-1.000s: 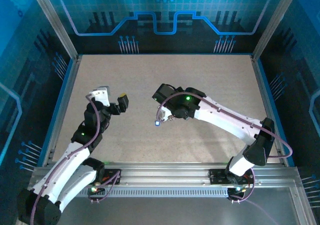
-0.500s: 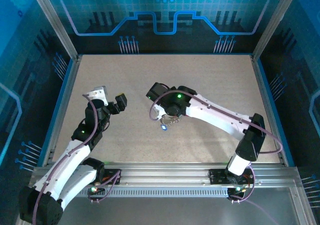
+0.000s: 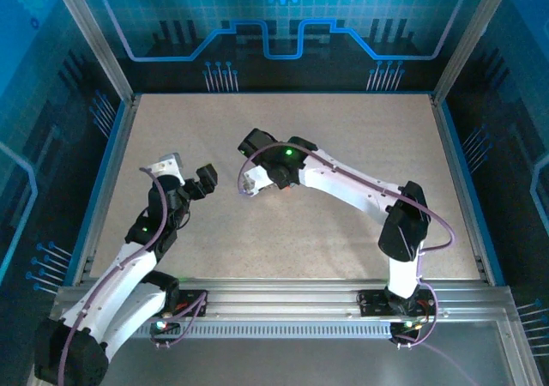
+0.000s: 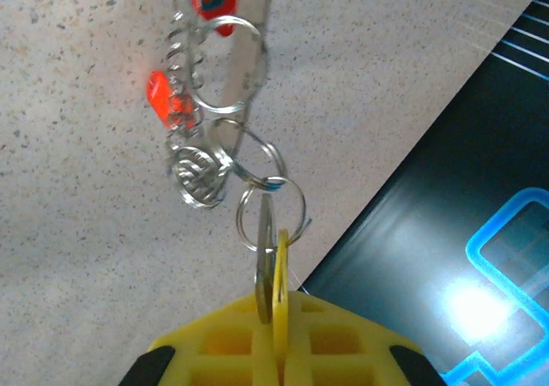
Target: Put the keys on the keyring
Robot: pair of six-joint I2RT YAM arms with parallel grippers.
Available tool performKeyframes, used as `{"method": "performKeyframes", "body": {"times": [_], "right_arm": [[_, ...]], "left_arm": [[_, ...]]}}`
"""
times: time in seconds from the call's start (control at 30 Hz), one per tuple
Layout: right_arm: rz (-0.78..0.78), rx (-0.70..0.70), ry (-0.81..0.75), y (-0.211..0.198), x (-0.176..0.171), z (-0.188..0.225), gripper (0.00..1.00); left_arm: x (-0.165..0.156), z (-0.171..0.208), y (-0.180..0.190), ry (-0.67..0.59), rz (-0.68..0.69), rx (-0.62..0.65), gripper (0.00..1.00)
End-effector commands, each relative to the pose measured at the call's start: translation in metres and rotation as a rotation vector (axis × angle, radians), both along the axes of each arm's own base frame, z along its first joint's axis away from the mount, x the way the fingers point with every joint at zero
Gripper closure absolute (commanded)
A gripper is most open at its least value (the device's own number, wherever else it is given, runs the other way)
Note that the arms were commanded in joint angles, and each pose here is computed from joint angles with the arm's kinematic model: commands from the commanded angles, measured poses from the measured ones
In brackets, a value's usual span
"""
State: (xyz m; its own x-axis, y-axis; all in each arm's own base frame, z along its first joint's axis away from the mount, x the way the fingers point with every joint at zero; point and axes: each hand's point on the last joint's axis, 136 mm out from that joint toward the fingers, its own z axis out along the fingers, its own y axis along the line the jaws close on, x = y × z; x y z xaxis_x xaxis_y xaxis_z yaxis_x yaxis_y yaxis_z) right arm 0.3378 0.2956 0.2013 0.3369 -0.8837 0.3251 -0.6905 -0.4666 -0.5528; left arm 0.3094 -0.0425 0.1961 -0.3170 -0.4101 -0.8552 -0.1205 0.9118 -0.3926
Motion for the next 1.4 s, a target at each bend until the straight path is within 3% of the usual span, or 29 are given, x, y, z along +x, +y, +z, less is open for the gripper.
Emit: {"method": "performKeyframes", "body": {"times": [0.0, 0.37, 0.57, 0.77, 0.87, 1.03, 1.1, 1.13, 1.17, 1.27, 1.37], "right_arm": [[-0.052, 0.008, 0.036, -0.015, -0.004, -0.021, 1.00], [-0.201, 0.014, 0.200, -0.082, -0.065, -0.064, 0.98], [-0.333, 0.048, 0.381, -0.107, -0.102, -0.106, 0.96], [-0.556, 0.083, 0.557, -0.135, -0.118, -0.138, 0.93], [-0.606, 0.114, 0.595, -0.140, -0.125, -0.146, 0.91], [-0.625, 0.209, 0.635, -0.141, -0.135, -0.145, 0.86], [-0.644, 0.223, 0.632, -0.146, -0.136, -0.144, 0.71], [-0.656, 0.219, 0.629, -0.151, -0.137, -0.145, 0.12], [-0.669, 0.220, 0.628, -0.154, -0.138, -0.145, 0.00], [-0.709, 0.242, 0.593, -0.165, -0.134, -0.141, 0.00], [-0.723, 0.374, 0.520, -0.161, -0.118, -0.119, 0.00]], "left_arm": [[0.001, 0.000, 0.007, -0.030, 0.035, -0.017, 0.01], [0.005, -0.009, 0.007, -0.013, 0.059, -0.053, 0.01], [0.007, -0.022, 0.007, 0.018, 0.072, -0.071, 0.01], [0.012, -0.039, 0.004, 0.052, 0.071, -0.077, 0.01], [0.014, -0.042, 0.006, 0.073, 0.081, -0.063, 0.01], [0.011, -0.043, 0.019, 0.017, 0.193, -0.169, 0.01], [0.009, -0.049, 0.026, 0.043, 0.233, -0.160, 0.01], [0.008, -0.053, 0.029, 0.068, 0.257, -0.148, 0.01], [0.007, -0.056, 0.031, 0.087, 0.265, -0.132, 0.01], [0.011, -0.057, 0.031, 0.107, 0.242, -0.041, 0.01], [0.016, -0.043, 0.028, 0.047, 0.191, 0.082, 0.01]]}}
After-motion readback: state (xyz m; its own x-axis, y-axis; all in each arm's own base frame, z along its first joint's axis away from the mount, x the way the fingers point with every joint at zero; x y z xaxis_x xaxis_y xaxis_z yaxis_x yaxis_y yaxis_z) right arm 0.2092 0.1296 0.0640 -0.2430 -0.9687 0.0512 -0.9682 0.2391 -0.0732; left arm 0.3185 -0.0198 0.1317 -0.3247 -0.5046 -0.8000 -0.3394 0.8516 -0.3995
